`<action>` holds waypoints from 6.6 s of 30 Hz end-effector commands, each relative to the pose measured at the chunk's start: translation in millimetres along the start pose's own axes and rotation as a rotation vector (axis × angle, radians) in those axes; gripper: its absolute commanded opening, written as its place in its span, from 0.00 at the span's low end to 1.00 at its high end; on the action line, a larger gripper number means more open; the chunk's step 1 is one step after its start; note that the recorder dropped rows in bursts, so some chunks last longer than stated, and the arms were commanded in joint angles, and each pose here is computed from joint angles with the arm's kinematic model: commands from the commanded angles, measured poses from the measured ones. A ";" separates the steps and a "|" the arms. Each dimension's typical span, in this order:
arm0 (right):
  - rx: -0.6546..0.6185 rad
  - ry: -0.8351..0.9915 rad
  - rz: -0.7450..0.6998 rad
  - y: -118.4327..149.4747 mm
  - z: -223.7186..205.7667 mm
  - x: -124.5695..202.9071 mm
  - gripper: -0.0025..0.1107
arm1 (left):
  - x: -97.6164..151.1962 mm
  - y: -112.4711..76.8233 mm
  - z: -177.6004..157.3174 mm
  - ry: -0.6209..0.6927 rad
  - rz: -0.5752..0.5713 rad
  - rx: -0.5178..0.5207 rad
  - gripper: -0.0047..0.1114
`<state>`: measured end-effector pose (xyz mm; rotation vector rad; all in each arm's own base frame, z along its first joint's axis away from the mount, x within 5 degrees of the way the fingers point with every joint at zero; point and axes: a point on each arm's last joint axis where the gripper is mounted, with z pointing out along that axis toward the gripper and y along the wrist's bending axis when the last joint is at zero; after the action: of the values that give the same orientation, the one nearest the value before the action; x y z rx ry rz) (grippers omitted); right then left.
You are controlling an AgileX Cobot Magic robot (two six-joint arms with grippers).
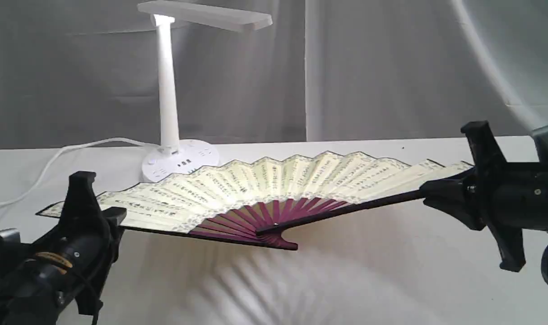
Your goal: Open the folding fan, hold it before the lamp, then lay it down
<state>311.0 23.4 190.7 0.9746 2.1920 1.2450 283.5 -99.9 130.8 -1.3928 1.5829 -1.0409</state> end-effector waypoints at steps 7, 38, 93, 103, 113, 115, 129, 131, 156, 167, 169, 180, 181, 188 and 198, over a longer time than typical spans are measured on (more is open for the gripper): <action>0.162 -0.115 -0.042 -24.3 -5.0 -5.8 0.02 | 10.0 6.3 18.4 0.054 -0.013 -0.011 0.04; 0.278 -0.133 -0.107 -34.1 -7.5 -8.2 0.02 | 41.0 17.0 27.1 0.189 0.014 -0.103 0.06; 0.362 0.113 -0.389 -39.1 -14.0 10.3 0.52 | 30.2 25.9 25.8 0.144 0.640 -0.186 0.61; 0.330 0.141 -0.497 -32.1 -18.7 13.8 0.52 | 16.6 5.6 11.4 0.066 0.855 -0.263 0.61; 0.365 0.241 -0.585 -37.3 -21.4 19.8 0.47 | 22.1 -17.5 -9.0 0.236 1.221 -0.220 0.59; 0.371 0.259 -0.596 -38.2 -21.9 20.9 0.45 | 23.5 -21.6 -13.6 0.270 1.262 -0.206 0.57; 0.550 0.324 -0.652 -11.1 -33.6 -1.4 0.31 | 18.7 -46.0 -42.5 0.603 1.352 -0.167 0.04; 0.560 0.328 -0.676 -8.0 -33.1 -1.9 0.23 | 9.4 -51.1 -41.2 0.665 1.344 -0.190 0.04; 0.788 0.332 -0.823 8.6 -21.0 14.5 0.02 | -63.8 -76.4 -43.6 0.682 1.414 -0.682 0.04; 0.824 0.350 -0.834 9.7 -32.7 13.9 0.02 | -85.7 -69.7 -49.1 0.688 1.283 -0.769 0.04; 0.823 0.331 -0.808 10.2 -40.2 9.6 0.02 | -91.8 -68.7 -50.4 0.684 1.255 -0.787 0.04; 0.869 0.282 -0.856 13.5 -67.7 0.6 0.02 | -93.3 -67.9 -51.5 0.703 1.263 -0.792 0.04; 0.877 0.276 -0.869 14.4 -69.3 0.6 0.02 | -93.3 -67.9 -51.5 0.705 1.268 -0.791 0.04; 0.858 0.222 -0.898 25.7 -82.8 5.0 0.02 | -93.8 -77.2 -57.7 0.671 1.307 -0.745 0.04; 0.831 0.121 -0.959 44.3 -109.6 14.7 0.02 | -93.5 -109.7 -93.2 0.552 1.376 -0.615 0.04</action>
<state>249.2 -9.2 278.7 -0.0250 2.7623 -0.0445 250.5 -6.6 265.0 -0.0148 2.7332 -0.0279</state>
